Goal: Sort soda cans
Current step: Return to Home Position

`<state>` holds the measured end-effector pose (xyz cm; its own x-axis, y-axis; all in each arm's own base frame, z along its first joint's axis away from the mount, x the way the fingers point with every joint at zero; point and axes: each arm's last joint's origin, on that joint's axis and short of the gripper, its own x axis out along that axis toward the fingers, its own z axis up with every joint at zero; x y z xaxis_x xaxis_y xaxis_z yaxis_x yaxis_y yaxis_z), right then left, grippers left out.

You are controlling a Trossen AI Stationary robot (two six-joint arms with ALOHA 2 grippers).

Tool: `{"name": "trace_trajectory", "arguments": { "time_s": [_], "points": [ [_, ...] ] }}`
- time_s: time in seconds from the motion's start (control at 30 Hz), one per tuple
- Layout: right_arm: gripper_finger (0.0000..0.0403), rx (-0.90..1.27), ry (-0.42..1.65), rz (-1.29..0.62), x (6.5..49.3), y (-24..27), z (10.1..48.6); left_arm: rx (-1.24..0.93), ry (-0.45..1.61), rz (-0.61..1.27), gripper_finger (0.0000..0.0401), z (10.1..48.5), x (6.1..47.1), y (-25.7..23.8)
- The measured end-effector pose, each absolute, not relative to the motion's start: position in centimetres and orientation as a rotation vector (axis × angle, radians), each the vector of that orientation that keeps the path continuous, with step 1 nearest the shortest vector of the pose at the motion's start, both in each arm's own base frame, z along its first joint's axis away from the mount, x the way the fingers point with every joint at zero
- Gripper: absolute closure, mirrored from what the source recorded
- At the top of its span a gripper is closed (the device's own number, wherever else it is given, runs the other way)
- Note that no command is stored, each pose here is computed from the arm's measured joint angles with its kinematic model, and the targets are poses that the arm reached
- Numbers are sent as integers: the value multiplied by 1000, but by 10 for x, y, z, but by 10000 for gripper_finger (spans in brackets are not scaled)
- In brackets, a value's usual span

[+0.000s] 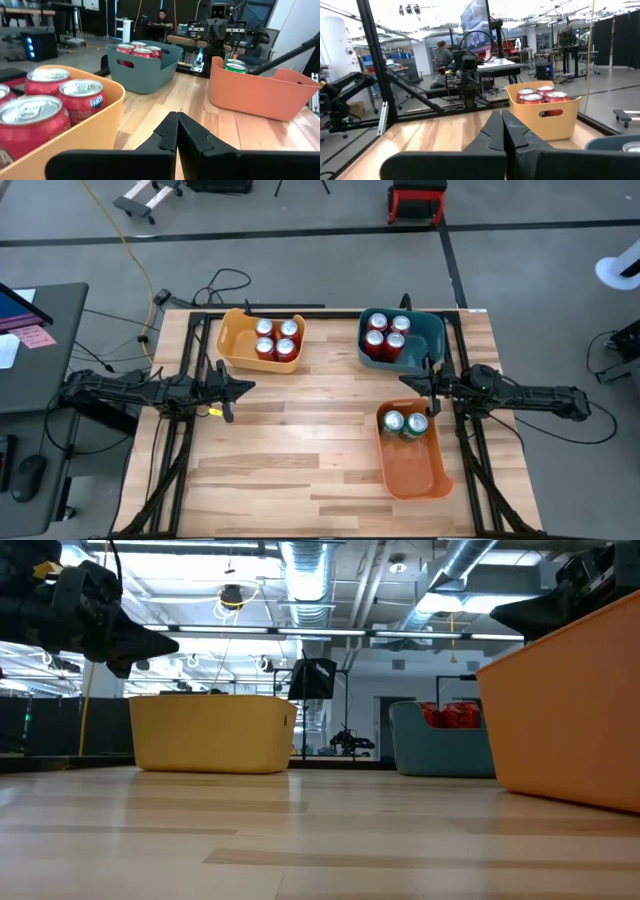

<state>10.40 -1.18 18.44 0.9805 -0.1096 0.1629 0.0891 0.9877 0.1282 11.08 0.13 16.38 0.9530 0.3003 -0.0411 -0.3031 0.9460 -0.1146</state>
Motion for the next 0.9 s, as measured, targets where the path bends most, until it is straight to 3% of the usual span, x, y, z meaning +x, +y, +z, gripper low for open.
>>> {"name": "trace_trajectory", "arguments": {
  "time_s": [0.23,0.9],
  "points": [
    [403,127,-172,-142,104,-14,184,-153,13,307,401,164,111,1],
    [402,21,-202,-28,108,-4,187,-68,30,279,401,164,111,1]
  ]
}}
